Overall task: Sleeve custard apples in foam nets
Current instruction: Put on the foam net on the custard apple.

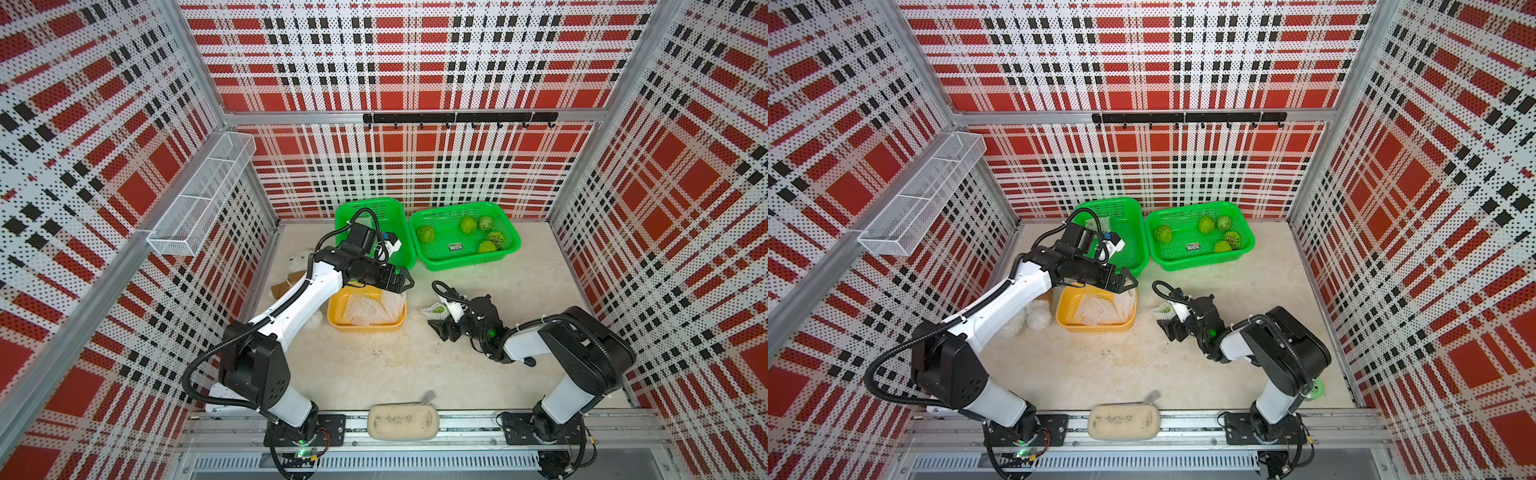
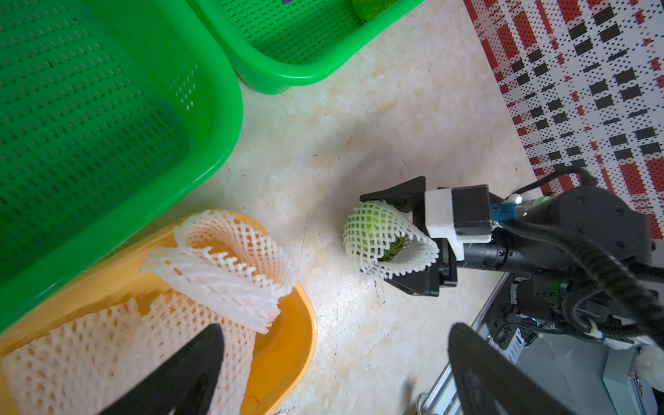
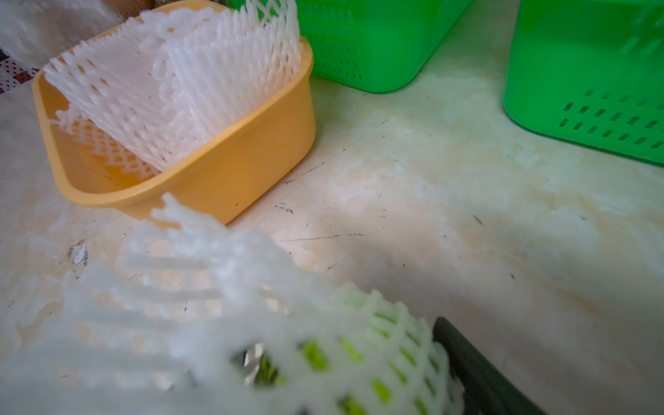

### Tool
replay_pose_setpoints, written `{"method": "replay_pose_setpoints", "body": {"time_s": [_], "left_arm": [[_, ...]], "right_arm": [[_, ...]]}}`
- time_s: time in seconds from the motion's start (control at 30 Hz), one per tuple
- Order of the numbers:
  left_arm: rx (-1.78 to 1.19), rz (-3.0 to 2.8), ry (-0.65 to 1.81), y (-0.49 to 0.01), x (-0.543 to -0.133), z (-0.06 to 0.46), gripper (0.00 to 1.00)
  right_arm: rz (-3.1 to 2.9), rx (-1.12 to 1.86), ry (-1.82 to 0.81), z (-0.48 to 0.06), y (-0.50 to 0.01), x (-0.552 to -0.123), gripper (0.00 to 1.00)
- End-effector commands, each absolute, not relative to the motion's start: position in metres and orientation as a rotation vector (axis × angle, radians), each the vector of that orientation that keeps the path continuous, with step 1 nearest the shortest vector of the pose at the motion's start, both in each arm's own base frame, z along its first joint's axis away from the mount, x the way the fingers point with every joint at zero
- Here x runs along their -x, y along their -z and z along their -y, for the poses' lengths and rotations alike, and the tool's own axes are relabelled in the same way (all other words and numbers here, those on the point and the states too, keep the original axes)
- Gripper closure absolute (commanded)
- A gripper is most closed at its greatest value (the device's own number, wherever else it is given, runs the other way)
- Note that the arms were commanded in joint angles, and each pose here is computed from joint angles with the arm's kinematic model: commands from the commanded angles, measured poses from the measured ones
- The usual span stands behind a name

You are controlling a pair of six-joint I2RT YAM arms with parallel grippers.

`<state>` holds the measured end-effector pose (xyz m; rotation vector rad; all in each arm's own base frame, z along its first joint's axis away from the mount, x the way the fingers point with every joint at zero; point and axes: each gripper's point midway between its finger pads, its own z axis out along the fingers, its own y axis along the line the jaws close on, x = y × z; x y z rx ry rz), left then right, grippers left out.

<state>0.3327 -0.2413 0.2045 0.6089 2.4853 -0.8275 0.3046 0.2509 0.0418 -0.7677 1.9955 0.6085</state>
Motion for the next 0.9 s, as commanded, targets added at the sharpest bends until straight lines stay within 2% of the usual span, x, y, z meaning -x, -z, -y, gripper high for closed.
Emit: {"method": "replay_pose_setpoints", "body": {"time_s": [0.0,0.1,0.4,0.7,0.87], "left_arm": [[-0.598,-2.443,0.847,-0.218,-0.332,0.239,0.00],[-0.599,-2.442,0.853,-0.218,-0.331,0.240,0.01],[-0.603,-2.435,0.874,-0.217,-0.329,0.242,0.00],[-0.721,-2.331,0.916,-0.226,-0.319,0.261,0.01],[-0.852,-2.200,0.934,-0.239,-0.303,0.277,0.01]], "right_arm": [[-1.968,0.781,-0.603,-0.254,-0.041,-0.307,0.18],[-1.972,0.776,-0.603,-0.254,-0.036,-0.307,0.14],[-2.026,0.760,-0.581,-0.252,-0.021,-0.311,0.14],[-2.075,0.753,-0.626,-0.253,-0.033,-0.304,0.40],[-2.199,0.778,-0.792,-0.263,-0.052,-0.287,0.45]]}}
